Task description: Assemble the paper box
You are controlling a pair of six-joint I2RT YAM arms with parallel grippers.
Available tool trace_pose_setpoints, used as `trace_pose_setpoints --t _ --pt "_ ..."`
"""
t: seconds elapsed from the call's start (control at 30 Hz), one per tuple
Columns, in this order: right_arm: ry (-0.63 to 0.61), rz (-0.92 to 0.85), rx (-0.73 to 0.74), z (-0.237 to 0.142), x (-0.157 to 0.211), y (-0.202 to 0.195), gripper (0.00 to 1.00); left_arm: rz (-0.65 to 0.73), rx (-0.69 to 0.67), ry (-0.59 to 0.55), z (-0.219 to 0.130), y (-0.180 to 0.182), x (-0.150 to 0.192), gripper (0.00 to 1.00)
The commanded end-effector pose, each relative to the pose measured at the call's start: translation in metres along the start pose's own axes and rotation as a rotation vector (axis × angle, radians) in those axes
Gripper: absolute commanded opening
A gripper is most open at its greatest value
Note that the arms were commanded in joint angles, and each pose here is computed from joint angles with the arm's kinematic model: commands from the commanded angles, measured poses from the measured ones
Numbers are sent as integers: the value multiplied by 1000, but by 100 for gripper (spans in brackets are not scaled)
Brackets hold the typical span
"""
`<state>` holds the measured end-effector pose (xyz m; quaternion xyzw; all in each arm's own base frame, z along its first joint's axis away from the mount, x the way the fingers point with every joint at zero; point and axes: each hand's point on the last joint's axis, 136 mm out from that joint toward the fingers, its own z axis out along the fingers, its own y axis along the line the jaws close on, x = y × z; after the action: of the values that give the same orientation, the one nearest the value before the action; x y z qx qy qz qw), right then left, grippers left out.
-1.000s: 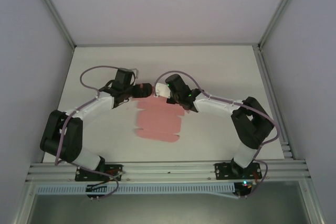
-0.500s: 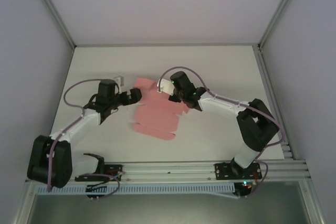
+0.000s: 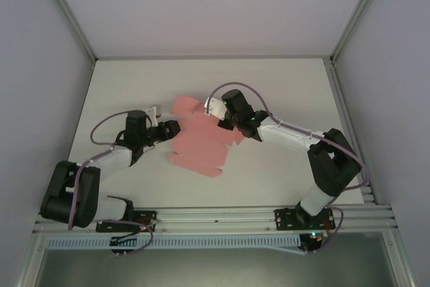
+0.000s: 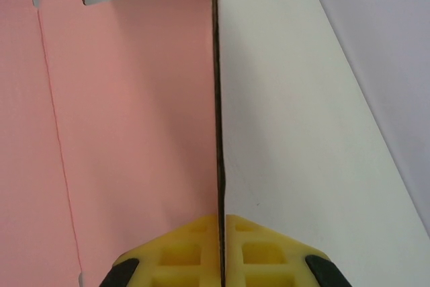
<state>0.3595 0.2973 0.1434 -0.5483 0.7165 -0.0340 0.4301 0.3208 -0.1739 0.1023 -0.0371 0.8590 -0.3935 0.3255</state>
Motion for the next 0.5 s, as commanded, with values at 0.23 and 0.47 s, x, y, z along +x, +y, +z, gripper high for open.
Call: trace_pose_setpoints --t 0.23,0.47 --pt "-17 33 -8 -11 -4 -1 4 212 -6 -67 11 -26 -25 8" --pt "-13 30 -23 -11 -3 1 3 506 -60 -23 28 -54 -4 0"
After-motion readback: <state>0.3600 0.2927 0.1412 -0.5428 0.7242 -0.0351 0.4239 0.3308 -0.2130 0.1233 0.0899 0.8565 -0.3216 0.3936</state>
